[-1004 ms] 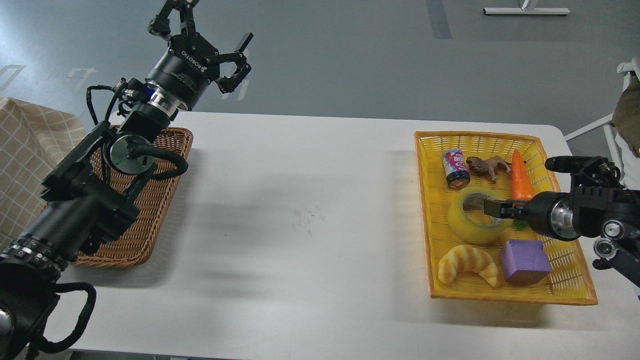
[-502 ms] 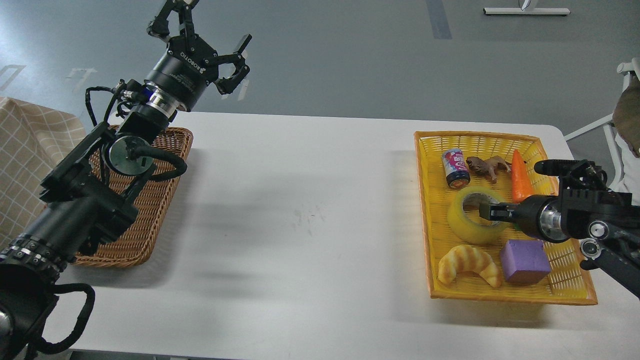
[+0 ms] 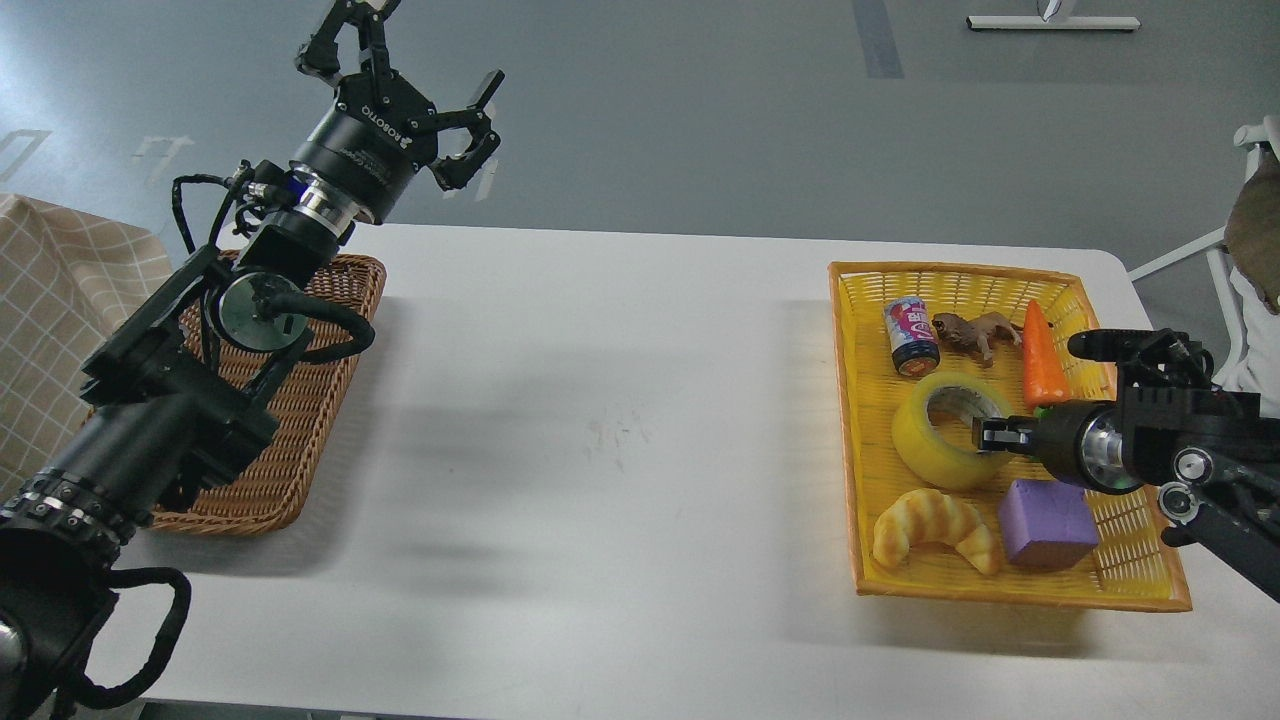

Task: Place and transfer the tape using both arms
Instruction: 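Lift the tape roll out of the tray and carry it toward the table center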

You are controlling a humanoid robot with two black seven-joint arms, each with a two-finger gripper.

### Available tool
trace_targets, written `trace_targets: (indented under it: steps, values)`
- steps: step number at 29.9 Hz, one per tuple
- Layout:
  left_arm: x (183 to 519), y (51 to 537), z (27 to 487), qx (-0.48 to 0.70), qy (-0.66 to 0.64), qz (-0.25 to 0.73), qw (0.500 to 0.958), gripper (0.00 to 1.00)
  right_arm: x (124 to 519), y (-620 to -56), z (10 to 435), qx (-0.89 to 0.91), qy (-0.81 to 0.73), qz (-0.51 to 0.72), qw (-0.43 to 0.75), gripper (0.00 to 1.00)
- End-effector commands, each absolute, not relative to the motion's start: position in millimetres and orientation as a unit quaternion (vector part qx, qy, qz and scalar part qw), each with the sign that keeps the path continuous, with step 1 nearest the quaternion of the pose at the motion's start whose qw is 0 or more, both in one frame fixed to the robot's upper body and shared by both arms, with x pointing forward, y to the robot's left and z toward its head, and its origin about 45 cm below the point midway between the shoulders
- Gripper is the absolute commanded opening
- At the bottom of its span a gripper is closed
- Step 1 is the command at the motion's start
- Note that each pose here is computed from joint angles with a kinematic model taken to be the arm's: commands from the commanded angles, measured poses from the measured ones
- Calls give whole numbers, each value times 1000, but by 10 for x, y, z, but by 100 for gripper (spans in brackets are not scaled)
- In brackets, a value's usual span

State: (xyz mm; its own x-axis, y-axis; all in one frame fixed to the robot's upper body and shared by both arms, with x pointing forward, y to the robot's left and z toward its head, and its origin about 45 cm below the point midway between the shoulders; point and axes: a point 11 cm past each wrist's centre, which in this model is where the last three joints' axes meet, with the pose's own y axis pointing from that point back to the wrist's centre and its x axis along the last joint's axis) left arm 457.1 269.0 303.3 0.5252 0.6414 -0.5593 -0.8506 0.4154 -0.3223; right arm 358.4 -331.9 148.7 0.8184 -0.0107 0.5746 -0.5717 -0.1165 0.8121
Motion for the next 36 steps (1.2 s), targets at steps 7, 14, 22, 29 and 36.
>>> trace_targets:
  steps: [7,14,22,29,36]
  values:
    - [4577,2698,3045,-296,178,454,821,98,3695,-3191,1817,717,-210,261,611,0]
    - [4576,2695,3050,-297,178,453,821,98,3780,-3145,2265,707,-216,314,596,0]
    - [4577,2699,3046,-297,178,454,821,98,4016,-2944,2611,701,-231,354,575,0]
    - [4579,2683,3055,-300,179,452,821,98,4230,-2406,2631,722,-225,369,540,0]
    - [4579,2687,3073,-300,177,451,821,98,4359,-1948,2588,717,-183,395,545,0]
